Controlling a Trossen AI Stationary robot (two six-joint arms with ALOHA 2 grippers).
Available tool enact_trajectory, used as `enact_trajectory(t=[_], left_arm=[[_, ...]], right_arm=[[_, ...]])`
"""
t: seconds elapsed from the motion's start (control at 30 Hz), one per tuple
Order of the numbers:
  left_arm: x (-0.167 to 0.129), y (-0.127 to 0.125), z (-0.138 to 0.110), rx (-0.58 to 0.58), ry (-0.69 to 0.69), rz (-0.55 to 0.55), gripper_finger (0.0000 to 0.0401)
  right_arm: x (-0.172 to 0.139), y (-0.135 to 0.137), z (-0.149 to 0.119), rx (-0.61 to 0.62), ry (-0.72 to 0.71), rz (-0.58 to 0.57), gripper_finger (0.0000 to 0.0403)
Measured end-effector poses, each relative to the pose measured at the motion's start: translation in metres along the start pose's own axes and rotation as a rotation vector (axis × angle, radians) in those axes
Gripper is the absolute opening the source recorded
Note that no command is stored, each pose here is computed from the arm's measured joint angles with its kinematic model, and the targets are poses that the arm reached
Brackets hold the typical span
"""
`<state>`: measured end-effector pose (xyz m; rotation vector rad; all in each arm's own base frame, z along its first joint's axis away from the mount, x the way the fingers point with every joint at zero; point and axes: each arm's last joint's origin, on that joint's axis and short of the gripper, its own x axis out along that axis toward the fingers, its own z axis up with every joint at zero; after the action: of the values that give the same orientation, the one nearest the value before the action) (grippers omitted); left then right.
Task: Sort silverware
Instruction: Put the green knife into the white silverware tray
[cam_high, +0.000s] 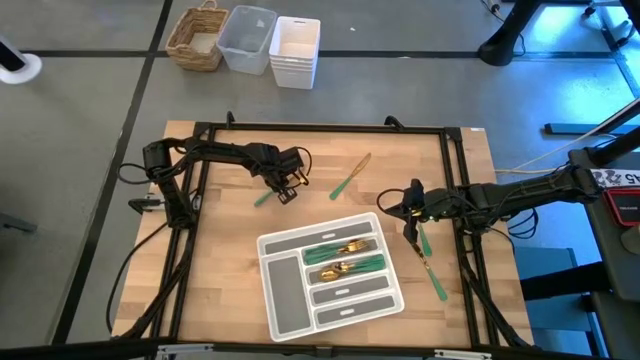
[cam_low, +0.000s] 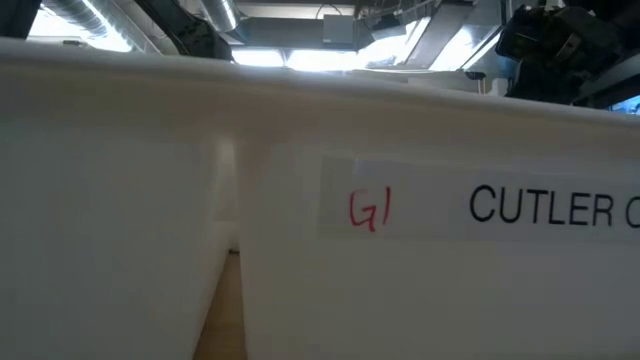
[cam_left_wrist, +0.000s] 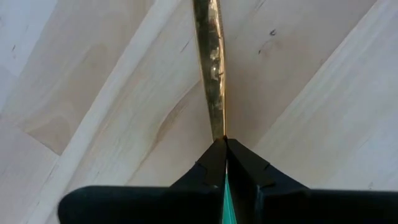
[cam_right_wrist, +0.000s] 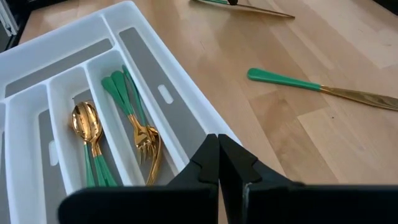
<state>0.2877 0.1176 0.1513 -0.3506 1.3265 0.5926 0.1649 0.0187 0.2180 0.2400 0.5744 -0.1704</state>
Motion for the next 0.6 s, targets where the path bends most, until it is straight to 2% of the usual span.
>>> enact_trajectory(t=[0.6], left_arm=[[0.0, 0.0005, 0.0002, 0.005, -0.007, 0.024, 0.0005]], right_arm=[[0.0, 0.0, -0.0001, -0.001, 0.001, 0.0, 0.0001]])
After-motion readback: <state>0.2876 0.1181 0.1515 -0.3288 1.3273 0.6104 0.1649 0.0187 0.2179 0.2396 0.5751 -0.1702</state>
